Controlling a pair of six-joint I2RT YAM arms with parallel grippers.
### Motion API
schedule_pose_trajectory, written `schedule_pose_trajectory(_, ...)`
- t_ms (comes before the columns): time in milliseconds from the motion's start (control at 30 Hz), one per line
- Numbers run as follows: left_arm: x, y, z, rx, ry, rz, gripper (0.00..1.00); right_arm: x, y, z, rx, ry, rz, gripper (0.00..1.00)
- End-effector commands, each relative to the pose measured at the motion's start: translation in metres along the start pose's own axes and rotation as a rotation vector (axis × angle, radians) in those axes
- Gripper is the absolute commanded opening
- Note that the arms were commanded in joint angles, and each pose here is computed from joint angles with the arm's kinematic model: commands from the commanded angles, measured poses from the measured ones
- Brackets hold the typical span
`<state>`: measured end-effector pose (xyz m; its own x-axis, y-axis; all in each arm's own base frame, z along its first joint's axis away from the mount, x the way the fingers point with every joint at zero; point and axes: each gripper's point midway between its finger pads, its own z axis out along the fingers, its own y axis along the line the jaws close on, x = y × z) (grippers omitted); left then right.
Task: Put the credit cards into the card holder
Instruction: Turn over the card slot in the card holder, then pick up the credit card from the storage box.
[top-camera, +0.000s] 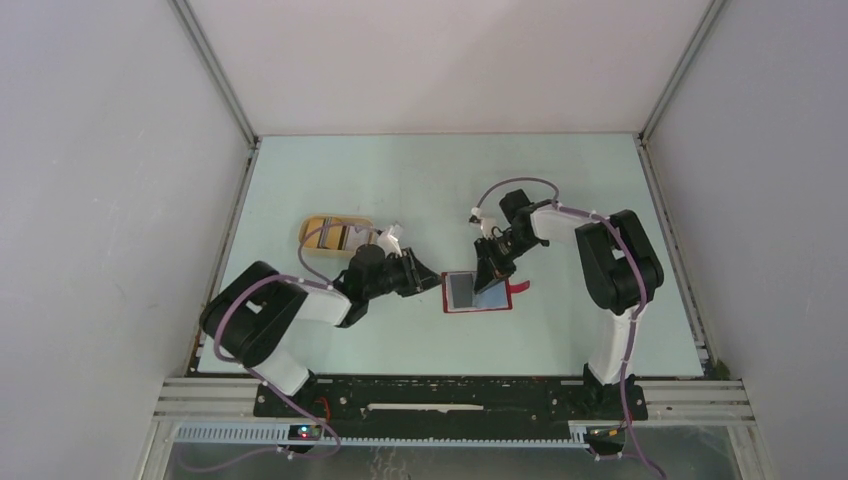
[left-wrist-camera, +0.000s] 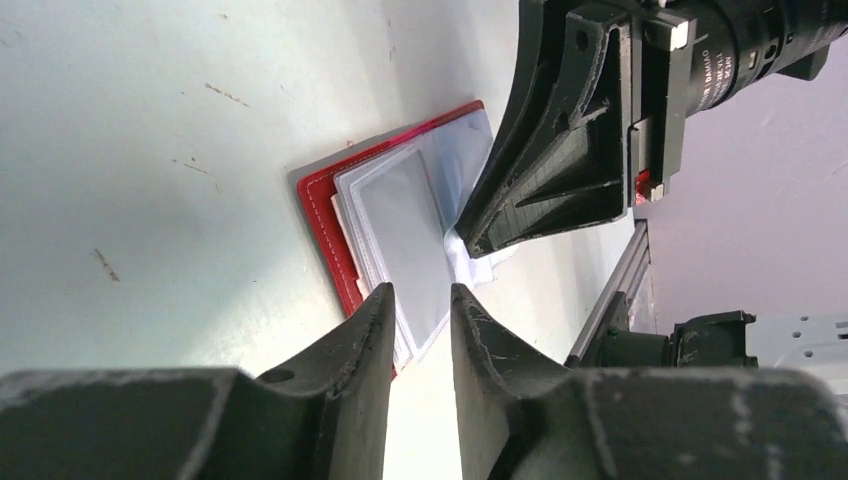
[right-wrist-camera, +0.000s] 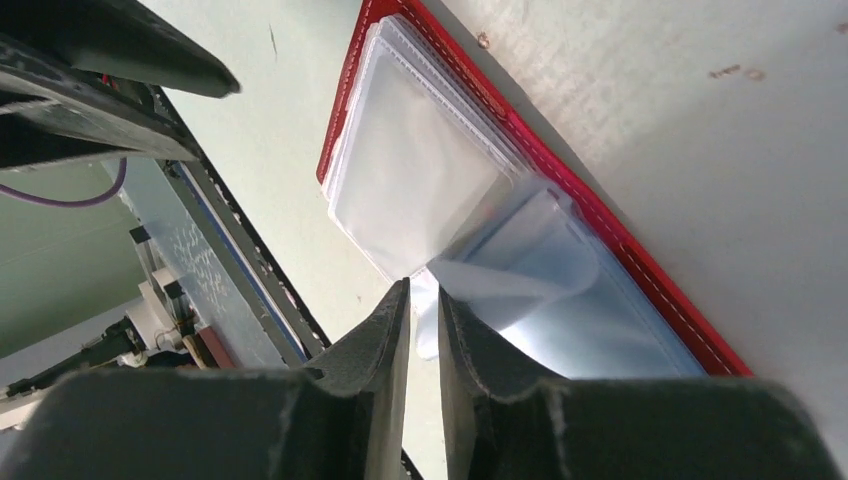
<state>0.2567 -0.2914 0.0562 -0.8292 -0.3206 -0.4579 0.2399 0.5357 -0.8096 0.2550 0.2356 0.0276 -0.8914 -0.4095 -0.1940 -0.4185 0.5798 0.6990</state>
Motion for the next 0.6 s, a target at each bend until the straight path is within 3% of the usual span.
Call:
schedule_pose_trajectory(0, -0.012, 0.005, -0.011, -0.067, -0.033, 0.111, 0.33, -0.005, 0.008, -0.021, 0.012, -0.044, -0.081, 0.25)
schedule_pose_trajectory(333, -0.010, -0.035, 0.024, 0.059, 0.050, 0.141, 0.22, -0.007, -0.002, -0.037, 0.009, -0.079, -0.056, 0.25)
schedule_pose_trajectory(567, -0.004, -0.044, 0.049, 0.079, 0.104, 0.157, 0.21, -0.012, -0.004, -0.051, -0.009, -0.123, -0.049, 0.25)
